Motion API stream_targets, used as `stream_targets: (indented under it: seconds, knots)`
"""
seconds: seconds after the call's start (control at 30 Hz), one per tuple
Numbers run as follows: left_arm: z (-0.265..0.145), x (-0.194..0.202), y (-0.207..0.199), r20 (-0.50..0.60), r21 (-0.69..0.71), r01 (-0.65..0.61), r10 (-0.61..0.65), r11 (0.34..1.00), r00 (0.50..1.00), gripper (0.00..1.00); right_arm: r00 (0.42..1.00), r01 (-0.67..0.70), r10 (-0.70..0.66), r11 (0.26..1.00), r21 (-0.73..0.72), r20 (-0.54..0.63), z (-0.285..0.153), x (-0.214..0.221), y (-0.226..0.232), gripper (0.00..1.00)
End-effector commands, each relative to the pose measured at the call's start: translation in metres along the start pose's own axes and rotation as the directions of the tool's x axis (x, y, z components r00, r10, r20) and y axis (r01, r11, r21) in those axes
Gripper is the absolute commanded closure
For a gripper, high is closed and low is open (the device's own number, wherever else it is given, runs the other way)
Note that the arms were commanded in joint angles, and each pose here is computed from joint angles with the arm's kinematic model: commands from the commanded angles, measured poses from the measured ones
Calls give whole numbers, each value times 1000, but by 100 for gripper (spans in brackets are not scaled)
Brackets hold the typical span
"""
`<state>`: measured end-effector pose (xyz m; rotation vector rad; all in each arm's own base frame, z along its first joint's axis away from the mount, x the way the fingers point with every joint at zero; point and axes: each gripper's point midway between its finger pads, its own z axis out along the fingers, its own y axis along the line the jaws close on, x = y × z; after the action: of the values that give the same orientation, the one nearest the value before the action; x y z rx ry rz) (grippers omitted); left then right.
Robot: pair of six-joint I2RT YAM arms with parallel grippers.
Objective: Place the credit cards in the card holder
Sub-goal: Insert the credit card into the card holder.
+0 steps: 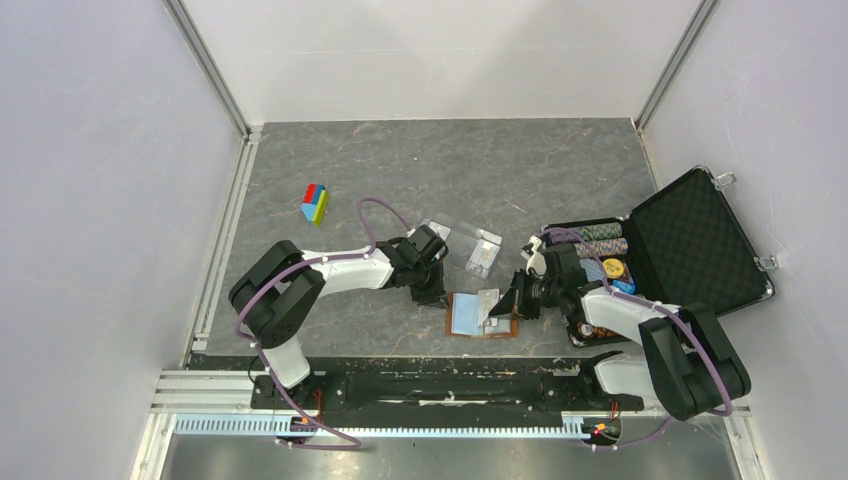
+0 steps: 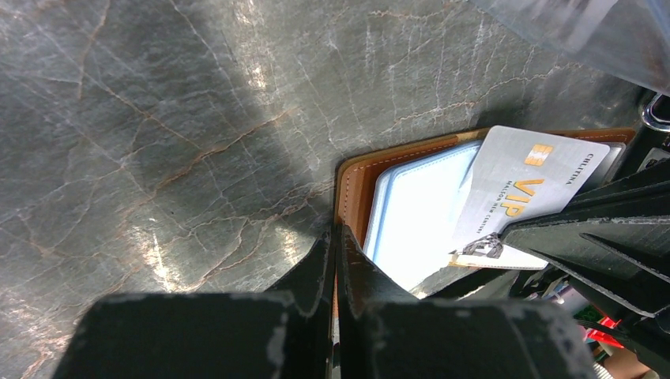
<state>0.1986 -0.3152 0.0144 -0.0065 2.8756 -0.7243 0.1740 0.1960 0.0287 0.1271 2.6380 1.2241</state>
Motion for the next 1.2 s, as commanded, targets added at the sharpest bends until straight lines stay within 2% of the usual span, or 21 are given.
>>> stream_targets:
  seconds: [0.0,0.3,0.73,1.17]
  knots:
    - [3,11,9,-18,-40,16,-16,999,1000,97,1000,-1,1,998,70,1,-2,-1,-10,100]
    - [4,10,9,-22,-43,13,-14,999,1000,98,999,-46,47,994,97,-12,-4,2,-12,100]
    - [5,10,9,-26,-44,8,-10,999,1000,98,999,-45,46,992,116,-4,-8,0,-13,100]
    - [5,9,7,-25,-39,4,-5,999,1000,98,996,-57,56,998,-9,-64,4,12,-5,100]
